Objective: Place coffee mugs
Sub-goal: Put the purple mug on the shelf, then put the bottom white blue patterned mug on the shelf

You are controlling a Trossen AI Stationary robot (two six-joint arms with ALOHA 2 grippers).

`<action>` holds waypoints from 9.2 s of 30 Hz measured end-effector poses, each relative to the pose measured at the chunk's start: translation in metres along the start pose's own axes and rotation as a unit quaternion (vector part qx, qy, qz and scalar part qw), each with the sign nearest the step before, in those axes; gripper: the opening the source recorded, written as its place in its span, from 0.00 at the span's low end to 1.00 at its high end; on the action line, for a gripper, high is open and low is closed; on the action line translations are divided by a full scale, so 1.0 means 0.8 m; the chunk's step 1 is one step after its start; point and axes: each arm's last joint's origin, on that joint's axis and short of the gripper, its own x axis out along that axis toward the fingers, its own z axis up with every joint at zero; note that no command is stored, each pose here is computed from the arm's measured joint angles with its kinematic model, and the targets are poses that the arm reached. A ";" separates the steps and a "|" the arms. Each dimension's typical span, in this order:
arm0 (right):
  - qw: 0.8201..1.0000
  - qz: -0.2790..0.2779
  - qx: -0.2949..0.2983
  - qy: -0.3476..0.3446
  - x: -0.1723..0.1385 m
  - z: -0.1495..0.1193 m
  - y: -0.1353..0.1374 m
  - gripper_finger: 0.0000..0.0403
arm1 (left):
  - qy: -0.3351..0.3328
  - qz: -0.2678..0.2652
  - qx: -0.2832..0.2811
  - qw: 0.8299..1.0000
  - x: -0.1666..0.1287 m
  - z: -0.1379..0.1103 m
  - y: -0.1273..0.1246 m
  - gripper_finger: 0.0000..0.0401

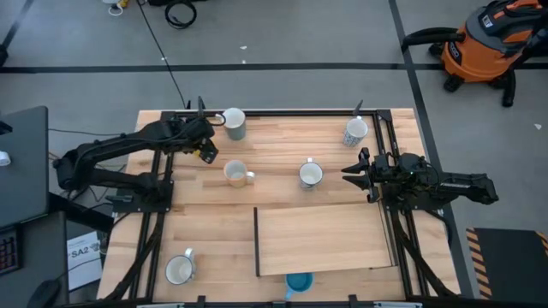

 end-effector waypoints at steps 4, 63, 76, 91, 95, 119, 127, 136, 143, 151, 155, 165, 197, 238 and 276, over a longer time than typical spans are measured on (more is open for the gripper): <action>1.000 0.000 0.000 0.000 0.000 0.000 0.000 0.30 | 0.014 0.007 0.007 1.000 0.008 0.001 -0.005 0.73; 1.000 0.000 0.000 0.000 0.000 0.000 0.000 0.30 | 0.010 0.022 0.008 1.000 0.001 0.015 -0.007 0.07; 1.000 0.000 0.000 0.000 0.000 0.000 0.000 0.30 | -0.049 -0.085 -0.029 0.995 -0.097 0.070 0.005 0.07; 1.000 0.000 0.000 0.000 0.000 0.000 0.000 0.30 | -0.083 -0.355 -0.080 0.928 -0.198 0.080 -0.032 0.07; 1.000 0.000 0.000 0.000 0.000 0.000 0.000 0.30 | -0.093 -0.428 -0.087 0.895 -0.216 0.078 -0.063 0.07; 1.000 -0.002 0.000 -0.006 0.000 0.001 0.000 0.30 | 0.038 -0.559 0.009 0.828 -0.222 0.008 -0.244 0.07; 1.000 -0.002 -0.001 -0.013 0.000 0.003 0.000 0.30 | 0.045 -0.533 0.034 0.844 -0.204 0.000 -0.265 0.07; 1.000 0.000 -0.002 -0.020 0.000 0.005 0.001 0.30 | 0.031 -0.485 0.053 0.872 -0.194 -0.003 -0.263 0.07; 1.000 0.000 -0.003 -0.025 0.000 0.006 0.001 0.30 | 0.009 -0.462 0.092 0.882 -0.224 0.017 -0.263 0.07; 1.000 0.001 -0.004 -0.029 0.000 0.007 0.001 0.30 | 0.038 -0.391 0.172 0.903 -0.231 0.034 -0.297 0.07; 1.000 0.001 -0.004 -0.029 0.000 0.007 0.001 0.30 | 0.047 -0.369 0.197 0.907 -0.230 0.037 -0.310 0.07; 1.000 0.001 -0.004 -0.029 0.000 0.007 0.001 0.30 | 0.068 -0.340 0.223 0.911 -0.221 0.028 -0.325 0.07; 0.999 0.002 -0.005 -0.035 0.000 0.008 0.001 0.30 | 0.062 -0.312 0.246 0.916 -0.210 0.008 -0.348 0.07; 0.999 0.003 -0.005 -0.038 0.000 0.009 0.001 0.30 | 0.075 -0.359 0.239 0.899 -0.212 0.009 -0.358 0.21; 0.999 0.003 -0.005 -0.038 0.000 0.009 0.001 0.30 | 0.052 -0.383 0.230 0.893 -0.227 0.019 -0.346 0.50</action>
